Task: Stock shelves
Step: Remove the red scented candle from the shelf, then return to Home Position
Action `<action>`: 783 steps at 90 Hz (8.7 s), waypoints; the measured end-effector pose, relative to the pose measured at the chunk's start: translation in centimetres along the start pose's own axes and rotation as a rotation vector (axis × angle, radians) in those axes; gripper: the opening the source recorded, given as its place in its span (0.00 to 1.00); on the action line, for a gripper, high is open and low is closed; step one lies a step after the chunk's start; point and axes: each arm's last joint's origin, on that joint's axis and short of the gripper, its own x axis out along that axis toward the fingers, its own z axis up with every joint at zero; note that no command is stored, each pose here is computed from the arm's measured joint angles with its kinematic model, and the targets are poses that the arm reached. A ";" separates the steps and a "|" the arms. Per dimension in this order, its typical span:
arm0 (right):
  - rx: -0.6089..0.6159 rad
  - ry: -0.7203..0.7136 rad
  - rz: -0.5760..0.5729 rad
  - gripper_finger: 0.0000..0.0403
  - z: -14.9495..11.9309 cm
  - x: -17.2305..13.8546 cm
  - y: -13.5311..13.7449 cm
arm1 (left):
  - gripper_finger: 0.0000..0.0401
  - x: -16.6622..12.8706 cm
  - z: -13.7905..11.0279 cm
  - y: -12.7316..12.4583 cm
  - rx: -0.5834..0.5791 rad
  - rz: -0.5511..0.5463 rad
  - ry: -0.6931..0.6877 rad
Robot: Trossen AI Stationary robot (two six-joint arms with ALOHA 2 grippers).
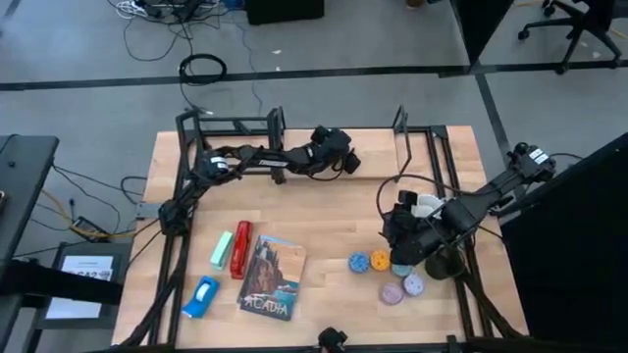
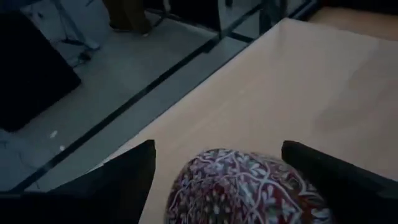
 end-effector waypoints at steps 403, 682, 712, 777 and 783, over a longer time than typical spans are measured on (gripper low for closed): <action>0.370 -0.202 0.109 0.25 -1.1 -6.5 -2.5 | 0.43 -31.0 5.1 -13.2 0.279 -0.622 0.025; 0.768 -0.884 0.216 0.18 -16.9 7.6 -12.3 | 0.23 -34.1 -17.7 16.5 -0.430 -0.460 -0.463; 0.697 -0.920 0.380 0.18 -16.2 6.8 -10.5 | 0.24 -34.1 -17.7 16.5 -0.430 -0.458 -0.462; 0.660 -0.911 0.464 0.18 -16.1 6.6 -9.7 | 0.24 -34.1 -17.7 16.5 -0.429 -0.458 -0.461; 0.660 -0.911 0.464 0.18 -16.1 6.6 -9.7 | 0.24 -34.1 -17.7 16.5 -0.429 -0.458 -0.461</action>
